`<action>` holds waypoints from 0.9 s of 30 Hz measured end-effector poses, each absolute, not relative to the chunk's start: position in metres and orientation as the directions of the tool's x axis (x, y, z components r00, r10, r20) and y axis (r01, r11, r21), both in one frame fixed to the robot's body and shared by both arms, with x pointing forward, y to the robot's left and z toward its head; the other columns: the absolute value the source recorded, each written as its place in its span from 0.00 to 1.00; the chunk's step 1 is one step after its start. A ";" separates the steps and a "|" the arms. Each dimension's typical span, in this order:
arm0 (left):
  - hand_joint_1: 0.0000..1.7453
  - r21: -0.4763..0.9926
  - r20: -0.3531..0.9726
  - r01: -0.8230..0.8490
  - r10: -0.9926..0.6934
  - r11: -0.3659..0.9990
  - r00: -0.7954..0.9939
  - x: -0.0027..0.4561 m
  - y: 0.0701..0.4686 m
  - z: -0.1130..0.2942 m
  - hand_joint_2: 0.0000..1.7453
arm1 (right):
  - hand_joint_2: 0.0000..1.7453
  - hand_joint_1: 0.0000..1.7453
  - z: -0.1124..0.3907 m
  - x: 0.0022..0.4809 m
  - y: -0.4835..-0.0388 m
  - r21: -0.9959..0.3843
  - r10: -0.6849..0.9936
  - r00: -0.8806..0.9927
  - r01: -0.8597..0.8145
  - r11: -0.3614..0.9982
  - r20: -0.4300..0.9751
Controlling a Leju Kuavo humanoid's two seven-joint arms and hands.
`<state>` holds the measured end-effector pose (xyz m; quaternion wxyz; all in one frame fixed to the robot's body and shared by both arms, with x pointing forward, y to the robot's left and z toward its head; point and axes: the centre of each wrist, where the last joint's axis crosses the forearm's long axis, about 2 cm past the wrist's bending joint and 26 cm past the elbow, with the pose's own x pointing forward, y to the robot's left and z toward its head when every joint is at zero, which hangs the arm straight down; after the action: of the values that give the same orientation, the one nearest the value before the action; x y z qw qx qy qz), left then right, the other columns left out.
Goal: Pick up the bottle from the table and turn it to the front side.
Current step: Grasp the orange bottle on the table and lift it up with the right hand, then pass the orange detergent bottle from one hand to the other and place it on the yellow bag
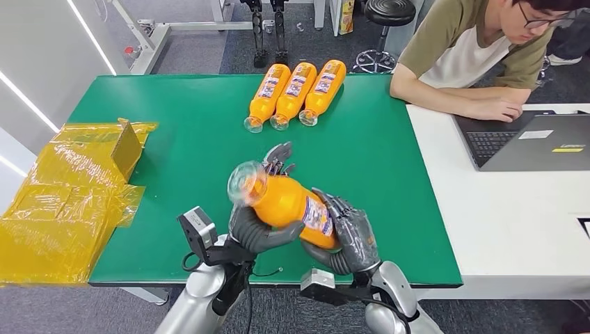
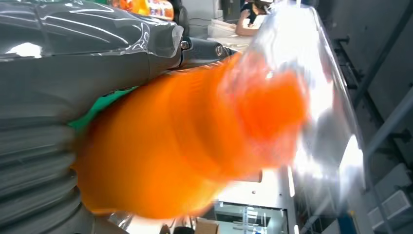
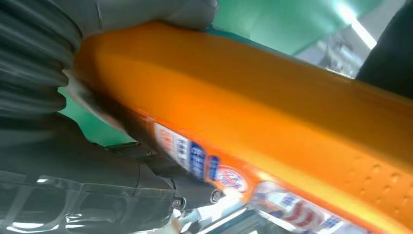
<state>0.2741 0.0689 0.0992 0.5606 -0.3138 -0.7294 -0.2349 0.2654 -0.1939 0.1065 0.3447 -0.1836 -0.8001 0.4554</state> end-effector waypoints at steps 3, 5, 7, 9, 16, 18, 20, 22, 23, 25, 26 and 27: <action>0.00 -0.017 0.967 0.712 0.192 0.702 -0.167 0.274 0.071 0.095 1.00 | 1.00 1.00 0.103 0.265 -0.195 -0.873 0.618 -0.689 -0.045 0.486 0.379; 0.00 -0.021 0.968 0.699 0.188 0.715 -0.163 0.274 0.072 0.092 1.00 | 1.00 1.00 0.102 0.264 -0.197 -0.884 0.630 -0.681 -0.056 0.463 0.373; 0.00 -0.025 0.969 0.686 0.186 0.727 -0.161 0.273 0.072 0.091 1.00 | 1.00 1.00 0.100 0.263 -0.199 -0.895 0.643 -0.674 -0.062 0.442 0.364; 0.00 -0.029 0.970 0.679 0.184 0.734 -0.157 0.272 0.073 0.089 1.00 | 1.00 1.00 0.099 0.262 -0.200 -0.902 0.651 -0.670 -0.065 0.428 0.357; 0.00 -0.032 0.971 0.676 0.182 0.736 -0.152 0.271 0.074 0.087 1.00 | 1.00 1.00 0.097 0.261 -0.201 -0.905 0.655 -0.667 -0.069 0.420 0.355; 0.00 -0.031 0.972 0.676 0.181 0.736 -0.152 0.271 0.075 0.087 1.00 | 1.00 1.00 0.097 0.261 -0.201 -0.905 0.655 -0.667 -0.070 0.419 0.355; 0.00 -0.029 0.972 0.672 0.178 0.740 -0.154 0.271 0.075 0.087 1.00 | 1.00 1.00 0.097 0.261 -0.201 -0.906 0.656 -0.666 -0.073 0.417 0.355; 0.00 -0.029 0.972 0.660 0.174 0.750 -0.156 0.271 0.076 0.086 1.00 | 1.00 1.00 0.097 0.261 -0.201 -0.909 0.658 -0.665 -0.079 0.409 0.354; 0.00 -0.029 0.973 0.654 0.172 0.756 -0.156 0.270 0.076 0.086 1.00 | 1.00 1.00 0.097 0.261 -0.201 -0.911 0.660 -0.664 -0.083 0.403 0.352; 0.00 -0.029 0.975 0.643 0.165 0.765 -0.152 0.270 0.076 0.085 1.00 | 1.00 1.00 0.097 0.262 -0.201 -0.917 0.665 -0.661 -0.090 0.390 0.348; 0.00 -0.030 0.976 0.638 0.162 0.769 -0.149 0.269 0.076 0.085 1.00 | 1.00 1.00 0.097 0.262 -0.202 -0.919 0.667 -0.660 -0.094 0.384 0.346; 0.08 -0.030 0.976 0.634 0.158 0.772 -0.146 0.269 0.076 0.085 1.00 | 1.00 1.00 0.098 0.263 -0.202 -0.920 0.669 -0.659 -0.098 0.378 0.345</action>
<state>0.2688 0.0760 0.0849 0.5943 -0.2715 -0.7301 -0.2002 0.2626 -0.2016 0.0976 0.3659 -0.1916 -0.7452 0.5235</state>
